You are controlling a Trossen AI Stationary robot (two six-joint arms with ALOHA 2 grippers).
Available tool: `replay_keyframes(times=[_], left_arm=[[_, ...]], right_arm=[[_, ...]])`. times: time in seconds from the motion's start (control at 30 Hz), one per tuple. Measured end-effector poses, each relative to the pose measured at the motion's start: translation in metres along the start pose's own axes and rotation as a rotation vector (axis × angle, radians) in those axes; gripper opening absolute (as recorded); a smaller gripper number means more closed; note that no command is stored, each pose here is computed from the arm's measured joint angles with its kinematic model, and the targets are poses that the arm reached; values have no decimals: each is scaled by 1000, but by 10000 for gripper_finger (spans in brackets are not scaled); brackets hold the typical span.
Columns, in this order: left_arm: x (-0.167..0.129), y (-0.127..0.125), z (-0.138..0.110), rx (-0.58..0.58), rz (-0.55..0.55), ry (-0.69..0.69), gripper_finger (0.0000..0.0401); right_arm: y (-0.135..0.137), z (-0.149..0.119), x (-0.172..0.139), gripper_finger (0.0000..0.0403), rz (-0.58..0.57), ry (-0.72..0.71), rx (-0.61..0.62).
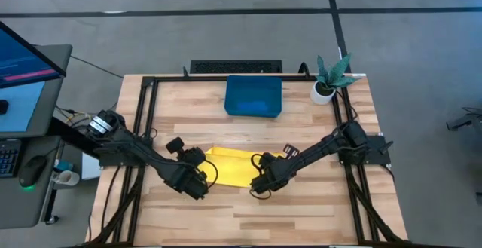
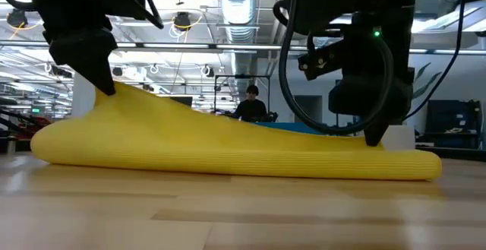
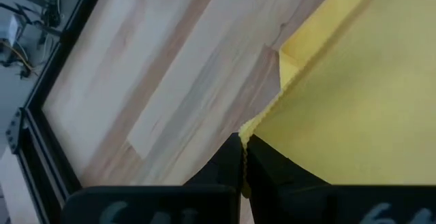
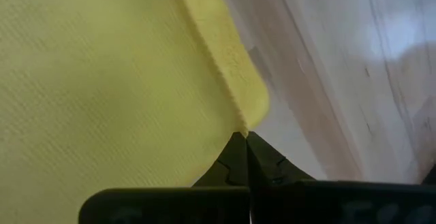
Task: Roll microfiber towels into tight, uniform cylinder then place into a basket
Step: Roll the yellow microfiber cloth
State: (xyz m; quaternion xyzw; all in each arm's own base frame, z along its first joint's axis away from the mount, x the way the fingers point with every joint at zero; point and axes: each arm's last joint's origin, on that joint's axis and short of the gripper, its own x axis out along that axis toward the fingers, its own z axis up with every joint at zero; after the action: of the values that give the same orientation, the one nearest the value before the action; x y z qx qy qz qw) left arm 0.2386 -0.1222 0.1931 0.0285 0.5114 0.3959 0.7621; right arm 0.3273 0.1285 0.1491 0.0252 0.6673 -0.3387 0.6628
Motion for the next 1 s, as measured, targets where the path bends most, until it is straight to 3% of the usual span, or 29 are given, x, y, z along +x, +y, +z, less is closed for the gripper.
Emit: replay_keyframes(times=[0.57, 1.0], left_arm=[[4, 1, 4, 41, -2, 5, 7], [8, 4, 9, 82, 10, 17, 99]], right_arm=[[0, 2, 2, 2, 10, -5, 9], [-1, 7, 3, 2, 28, -14, 31]])
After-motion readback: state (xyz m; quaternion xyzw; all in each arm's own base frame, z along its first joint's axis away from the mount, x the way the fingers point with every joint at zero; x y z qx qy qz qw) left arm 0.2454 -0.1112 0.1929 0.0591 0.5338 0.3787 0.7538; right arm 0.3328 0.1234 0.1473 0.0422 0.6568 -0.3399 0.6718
